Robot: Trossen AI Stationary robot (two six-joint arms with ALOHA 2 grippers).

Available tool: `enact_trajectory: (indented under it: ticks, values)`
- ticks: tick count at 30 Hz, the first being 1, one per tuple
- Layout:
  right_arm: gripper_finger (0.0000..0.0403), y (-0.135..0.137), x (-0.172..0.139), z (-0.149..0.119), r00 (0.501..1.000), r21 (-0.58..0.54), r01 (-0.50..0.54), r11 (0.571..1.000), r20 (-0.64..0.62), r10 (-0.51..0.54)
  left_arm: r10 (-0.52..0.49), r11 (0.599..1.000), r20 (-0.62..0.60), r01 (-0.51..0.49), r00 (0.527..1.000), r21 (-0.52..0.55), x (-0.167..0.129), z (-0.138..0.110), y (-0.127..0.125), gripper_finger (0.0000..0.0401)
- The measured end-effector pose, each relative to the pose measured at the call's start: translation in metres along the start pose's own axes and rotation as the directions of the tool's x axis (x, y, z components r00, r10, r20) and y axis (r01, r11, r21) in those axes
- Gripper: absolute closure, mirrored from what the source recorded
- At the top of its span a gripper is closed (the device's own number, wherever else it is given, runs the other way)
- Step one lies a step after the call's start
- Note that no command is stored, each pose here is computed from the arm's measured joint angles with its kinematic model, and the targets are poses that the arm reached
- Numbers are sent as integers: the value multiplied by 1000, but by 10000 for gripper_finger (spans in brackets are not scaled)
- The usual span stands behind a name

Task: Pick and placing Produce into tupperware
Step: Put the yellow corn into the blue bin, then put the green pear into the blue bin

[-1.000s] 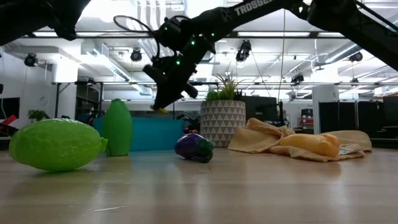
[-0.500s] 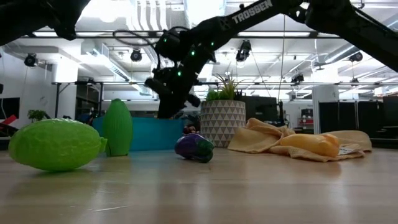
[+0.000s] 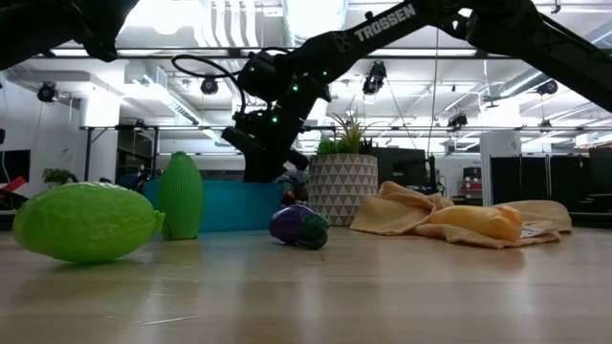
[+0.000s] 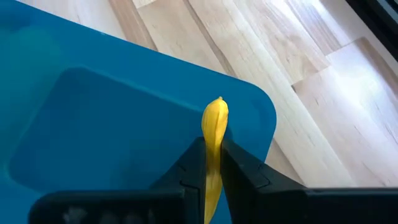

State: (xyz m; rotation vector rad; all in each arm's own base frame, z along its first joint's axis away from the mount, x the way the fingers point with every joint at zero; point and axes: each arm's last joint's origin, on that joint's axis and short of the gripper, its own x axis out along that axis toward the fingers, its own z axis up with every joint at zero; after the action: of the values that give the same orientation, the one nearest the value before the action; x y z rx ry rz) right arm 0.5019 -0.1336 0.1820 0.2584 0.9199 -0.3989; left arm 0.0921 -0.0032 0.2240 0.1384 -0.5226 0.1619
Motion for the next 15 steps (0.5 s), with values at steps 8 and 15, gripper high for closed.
enact_trajectory:
  ticks: [8, 15]
  values:
    - [332, 0, 0, 0, 1000, 0, 0, 1000, -1, 0, 0, 1000, 0, 0, 1000, 0, 0, 0, 0, 209]
    - [292, 0, -1, 0, 1000, 0, -3, 1000, -3, 3, 0, 1000, 0, 0, 1000, 0, 0, 0, 0, 209]
